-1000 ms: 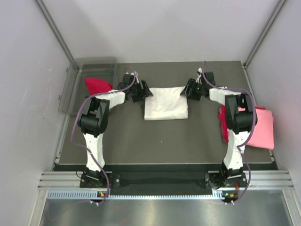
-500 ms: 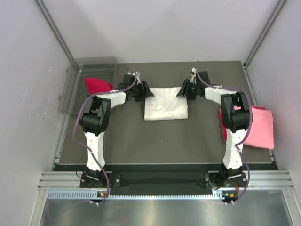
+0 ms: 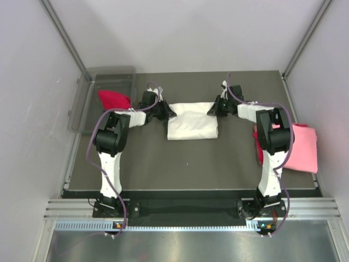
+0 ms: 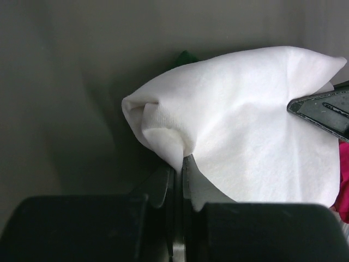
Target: Fold and stack the t-shirts
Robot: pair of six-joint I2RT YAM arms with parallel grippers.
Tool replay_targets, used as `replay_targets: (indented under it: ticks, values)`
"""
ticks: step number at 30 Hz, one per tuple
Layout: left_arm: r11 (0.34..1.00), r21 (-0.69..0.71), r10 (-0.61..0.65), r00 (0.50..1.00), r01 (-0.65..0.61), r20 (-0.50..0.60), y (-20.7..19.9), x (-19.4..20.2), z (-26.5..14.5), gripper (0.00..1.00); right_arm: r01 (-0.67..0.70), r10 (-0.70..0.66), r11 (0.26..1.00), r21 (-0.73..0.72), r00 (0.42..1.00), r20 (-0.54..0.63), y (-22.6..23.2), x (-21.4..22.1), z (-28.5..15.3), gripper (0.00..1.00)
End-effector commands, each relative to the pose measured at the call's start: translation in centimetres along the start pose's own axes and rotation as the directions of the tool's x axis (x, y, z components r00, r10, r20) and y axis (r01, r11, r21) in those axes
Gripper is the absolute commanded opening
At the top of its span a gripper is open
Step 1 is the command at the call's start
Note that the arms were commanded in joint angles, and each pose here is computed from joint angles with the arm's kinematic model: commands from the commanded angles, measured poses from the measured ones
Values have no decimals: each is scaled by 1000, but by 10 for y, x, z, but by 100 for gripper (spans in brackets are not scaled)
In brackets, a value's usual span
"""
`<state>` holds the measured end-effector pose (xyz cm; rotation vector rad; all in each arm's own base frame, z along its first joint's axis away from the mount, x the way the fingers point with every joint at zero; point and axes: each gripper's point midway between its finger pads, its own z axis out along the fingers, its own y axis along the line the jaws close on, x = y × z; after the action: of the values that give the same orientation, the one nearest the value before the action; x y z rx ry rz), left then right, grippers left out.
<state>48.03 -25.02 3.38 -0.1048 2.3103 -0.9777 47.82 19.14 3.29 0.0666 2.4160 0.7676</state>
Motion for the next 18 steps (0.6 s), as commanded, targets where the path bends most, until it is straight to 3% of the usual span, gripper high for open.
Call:
replay_targets:
  ticks: [1,18]
  values:
    - [999,-14,35,999,-35,-10,2,16,-12,0,47,-46,999,-23,998,37,14,-2,-14,0]
    - [981,15,189,971,-193,146,-62,-1,-65,0,114,-83,985,-126,969,233,55,-24,-75,0]
